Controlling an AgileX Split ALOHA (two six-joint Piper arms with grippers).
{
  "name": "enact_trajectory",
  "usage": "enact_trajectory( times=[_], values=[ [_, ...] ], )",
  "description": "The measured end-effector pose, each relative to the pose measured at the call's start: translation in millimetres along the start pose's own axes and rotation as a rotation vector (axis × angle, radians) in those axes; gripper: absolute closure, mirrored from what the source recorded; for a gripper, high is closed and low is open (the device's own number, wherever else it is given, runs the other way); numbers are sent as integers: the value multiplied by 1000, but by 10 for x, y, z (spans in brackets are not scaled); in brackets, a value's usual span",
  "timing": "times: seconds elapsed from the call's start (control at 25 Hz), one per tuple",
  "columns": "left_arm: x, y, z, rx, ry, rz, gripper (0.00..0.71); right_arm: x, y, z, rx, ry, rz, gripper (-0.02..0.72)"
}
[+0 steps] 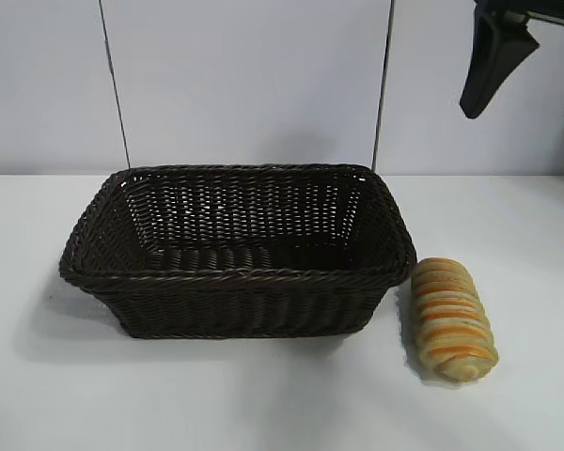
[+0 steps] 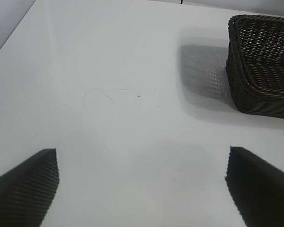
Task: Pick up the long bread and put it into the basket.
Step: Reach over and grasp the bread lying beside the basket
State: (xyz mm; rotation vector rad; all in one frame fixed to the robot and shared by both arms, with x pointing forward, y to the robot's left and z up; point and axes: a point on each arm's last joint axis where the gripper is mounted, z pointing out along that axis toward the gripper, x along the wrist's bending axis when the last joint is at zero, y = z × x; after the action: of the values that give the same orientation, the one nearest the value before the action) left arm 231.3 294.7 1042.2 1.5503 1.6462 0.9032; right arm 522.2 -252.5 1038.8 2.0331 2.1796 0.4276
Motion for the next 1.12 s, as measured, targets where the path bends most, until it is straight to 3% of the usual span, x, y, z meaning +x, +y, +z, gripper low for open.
enact_trajectory(
  times=[0.4, 0.72, 1.12],
  values=[
    [0, 0, 0, 0, 0, 0, 16, -258, -224, 367, -67, -17, 113, 3],
    [0, 0, 0, 0, 0, 0, 16, -240, -261, 477, -146, 35, 176, 11],
    [0, 0, 0, 0, 0, 0, 16, -277, -226, 899, -68, 35, 202, 20]
  ],
)
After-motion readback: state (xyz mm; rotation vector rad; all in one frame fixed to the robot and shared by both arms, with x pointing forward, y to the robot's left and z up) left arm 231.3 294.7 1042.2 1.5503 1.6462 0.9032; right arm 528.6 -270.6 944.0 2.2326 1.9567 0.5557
